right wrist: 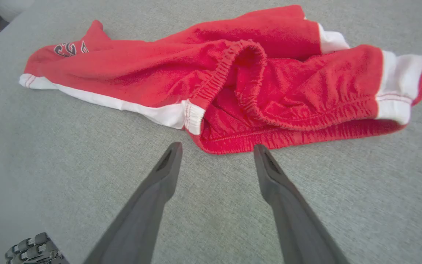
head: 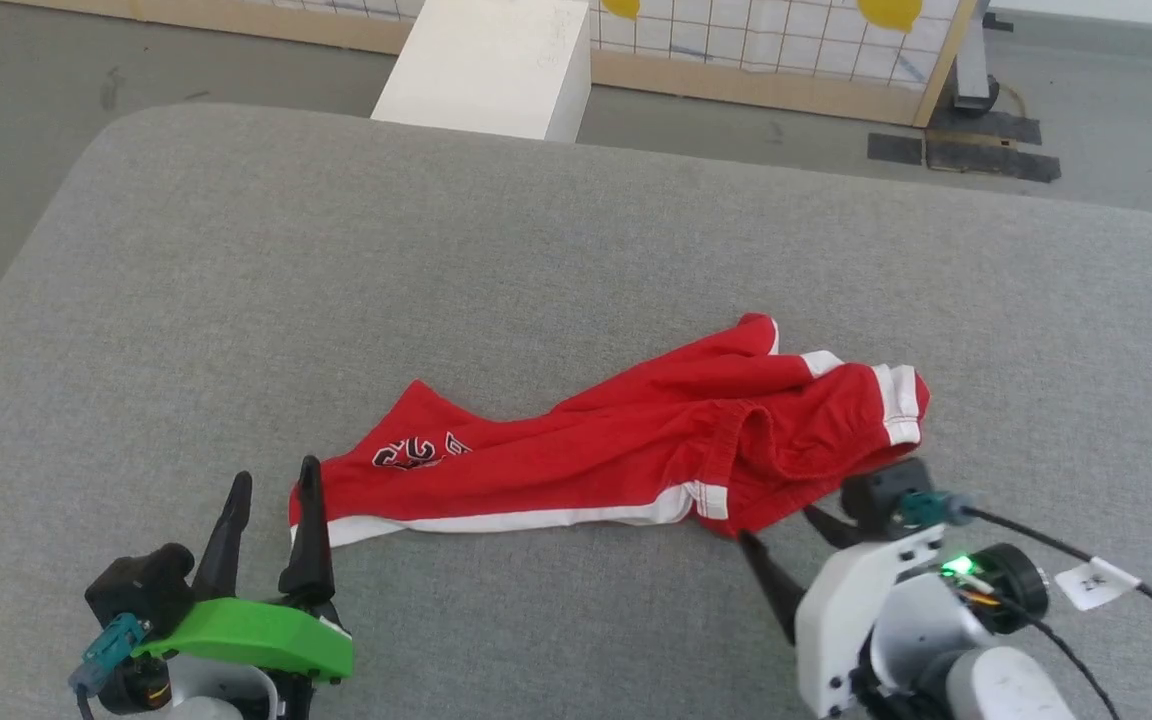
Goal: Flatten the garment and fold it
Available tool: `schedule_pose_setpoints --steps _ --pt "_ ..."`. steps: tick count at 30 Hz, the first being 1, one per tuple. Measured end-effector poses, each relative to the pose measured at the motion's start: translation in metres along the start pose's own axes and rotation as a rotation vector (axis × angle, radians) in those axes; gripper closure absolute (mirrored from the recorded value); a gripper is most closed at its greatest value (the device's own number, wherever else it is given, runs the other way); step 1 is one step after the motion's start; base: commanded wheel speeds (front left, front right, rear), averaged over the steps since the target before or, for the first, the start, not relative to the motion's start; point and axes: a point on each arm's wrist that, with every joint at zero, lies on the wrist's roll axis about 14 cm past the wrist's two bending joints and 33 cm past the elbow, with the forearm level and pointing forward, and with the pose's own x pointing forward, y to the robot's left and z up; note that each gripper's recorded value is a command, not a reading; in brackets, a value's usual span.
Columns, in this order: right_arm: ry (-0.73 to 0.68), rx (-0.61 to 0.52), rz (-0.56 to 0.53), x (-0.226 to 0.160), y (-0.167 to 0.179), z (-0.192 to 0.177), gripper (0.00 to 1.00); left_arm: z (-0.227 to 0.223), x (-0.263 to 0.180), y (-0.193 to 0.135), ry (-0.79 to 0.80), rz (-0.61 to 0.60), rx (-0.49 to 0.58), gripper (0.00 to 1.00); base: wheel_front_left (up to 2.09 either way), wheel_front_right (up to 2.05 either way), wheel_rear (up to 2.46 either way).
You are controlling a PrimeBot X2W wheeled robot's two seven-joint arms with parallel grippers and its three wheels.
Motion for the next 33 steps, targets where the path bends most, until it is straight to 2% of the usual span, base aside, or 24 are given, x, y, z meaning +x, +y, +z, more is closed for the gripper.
schedule_pose_setpoints --steps 7,16,17,18,19,28,33 --pt "0.046 -0.046 0.066 0.018 0.02 -0.014 0.0 -0.005 0.0 0.004 0.018 0.012 0.006 0.0 0.0 0.0 0.0" --pt "0.056 -0.086 0.117 0.049 0.029 -0.009 0.0 -0.009 -0.003 0.017 0.036 0.051 0.005 0.0 0.0 0.0 0.0" --pt "0.064 -0.084 0.123 0.052 0.03 -0.01 0.06 -0.01 -0.003 0.017 0.038 0.053 0.006 0.0 0.0 0.0 0.0" --pt "0.071 -0.081 0.128 0.053 0.031 -0.011 0.65 -0.01 -0.003 0.018 0.039 0.055 0.006 0.0 0.0 0.0 0.0" --pt "0.078 -0.079 0.134 0.055 0.032 -0.012 1.0 -0.01 -0.003 0.019 0.039 0.057 0.004 0.0 0.0 0.0 0.0" --pt "0.06 -0.07 0.141 0.057 0.033 -0.005 1.0 -0.016 -0.004 0.019 0.064 0.055 0.002 0.0 0.0 0.0 0.0" --pt "0.034 -0.063 0.126 0.05 0.03 0.004 1.0 -0.048 -0.012 0.029 0.253 0.112 -0.002 0.0 0.0 0.0 0.0"
